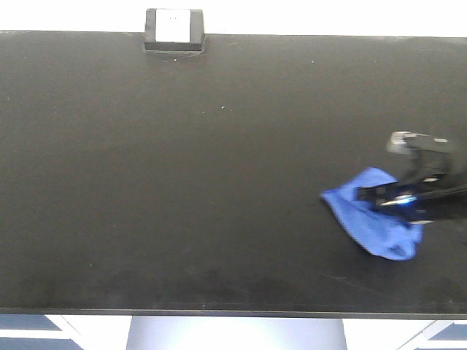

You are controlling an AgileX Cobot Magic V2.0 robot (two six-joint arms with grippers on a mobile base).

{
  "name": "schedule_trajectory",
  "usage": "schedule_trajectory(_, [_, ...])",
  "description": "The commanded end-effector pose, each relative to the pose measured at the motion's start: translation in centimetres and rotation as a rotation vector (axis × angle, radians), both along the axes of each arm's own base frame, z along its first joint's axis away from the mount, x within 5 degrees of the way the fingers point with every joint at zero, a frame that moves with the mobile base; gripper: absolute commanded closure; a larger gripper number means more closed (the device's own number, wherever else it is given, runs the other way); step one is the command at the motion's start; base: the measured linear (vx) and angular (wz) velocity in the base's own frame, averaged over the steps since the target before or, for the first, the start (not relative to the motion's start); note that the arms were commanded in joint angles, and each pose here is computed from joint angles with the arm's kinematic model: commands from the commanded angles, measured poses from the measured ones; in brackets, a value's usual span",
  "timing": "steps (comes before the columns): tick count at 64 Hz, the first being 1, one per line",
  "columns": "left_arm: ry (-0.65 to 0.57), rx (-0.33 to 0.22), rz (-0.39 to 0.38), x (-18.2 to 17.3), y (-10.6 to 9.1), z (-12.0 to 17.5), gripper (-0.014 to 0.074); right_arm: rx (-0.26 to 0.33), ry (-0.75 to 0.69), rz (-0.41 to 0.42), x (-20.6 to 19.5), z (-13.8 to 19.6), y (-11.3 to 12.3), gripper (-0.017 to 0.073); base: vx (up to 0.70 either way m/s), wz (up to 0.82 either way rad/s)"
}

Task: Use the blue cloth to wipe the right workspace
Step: 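Lower the held blue cloth onto the counter with the right gripper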

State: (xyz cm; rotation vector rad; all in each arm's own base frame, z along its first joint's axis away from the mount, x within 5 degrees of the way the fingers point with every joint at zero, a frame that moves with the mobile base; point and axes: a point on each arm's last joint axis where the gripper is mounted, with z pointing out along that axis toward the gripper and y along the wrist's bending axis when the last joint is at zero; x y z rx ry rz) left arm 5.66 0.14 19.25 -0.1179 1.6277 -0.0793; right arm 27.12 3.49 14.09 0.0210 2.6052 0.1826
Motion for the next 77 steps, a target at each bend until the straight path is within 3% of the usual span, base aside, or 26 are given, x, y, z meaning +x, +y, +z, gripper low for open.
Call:
schedule_trajectory(1, [-0.065,-0.014,-0.005,0.0,0.0,-0.2,0.0599,-0.024,-0.147,0.089,0.8,1.4,3.2,0.0562,0.0,0.0])
schedule_trajectory(18, [-0.065,-0.014,-0.005,0.0,0.0,-0.2,0.0599,-0.036,-0.309,0.333,-1.5,1.1,12.3,0.0562,0.0,0.0])
schedule_trajectory(24, [-0.065,-0.014,-0.005,0.0,0.0,-0.2,0.0599,-0.042,-0.32,0.4,-2.5,0.4,14.3,0.056,0.0,0.0])
schedule_trajectory(30, [-0.065,-0.014,-0.005,0.0,0.0,-0.2,0.0599,-0.051,-0.312,0.401,-2.5,-0.2,14.5,0.0559,0.0,0.0])
schedule_trajectory(37, [-0.065,-0.014,-0.005,0.0,0.0,-0.2,0.0599,-0.055,-0.31,0.31,-1.3,-0.2,12.8,0.0558,0.0,0.0])
schedule_trajectory(44, [-0.065,-0.014,-0.005,0.0,0.0,-0.2,0.0599,-0.095,-0.316,0.187,0.6,-0.1,9.2,0.0557,0.0,0.0])
schedule_trajectory(54, [-0.065,-0.014,-0.005,0.0,0.0,-0.2,0.0599,-0.163,-0.271,-0.017,2.7,-0.3,1.8,0.0557,0.0,0.0])
schedule_trajectory(65, [-0.065,-0.014,-0.005,0.0,0.0,-0.2,0.0599,-0.167,-0.197,-0.267,2.8,-0.6,-5.9,0.0557,0.0,0.0])
schedule_trajectory(70, [-0.065,-0.014,-0.005,0.0,0.0,-0.2,0.0599,-0.163,-0.161,-0.292,2.4,-0.8,-7.7,0.0557,0.0,0.0])
schedule_trajectory(77, [-0.065,-0.014,-0.005,0.0,0.0,-0.2,0.0599,-0.171,-0.128,-0.222,2.1,-0.9,-7.7,0.0557,0.0,0.0])
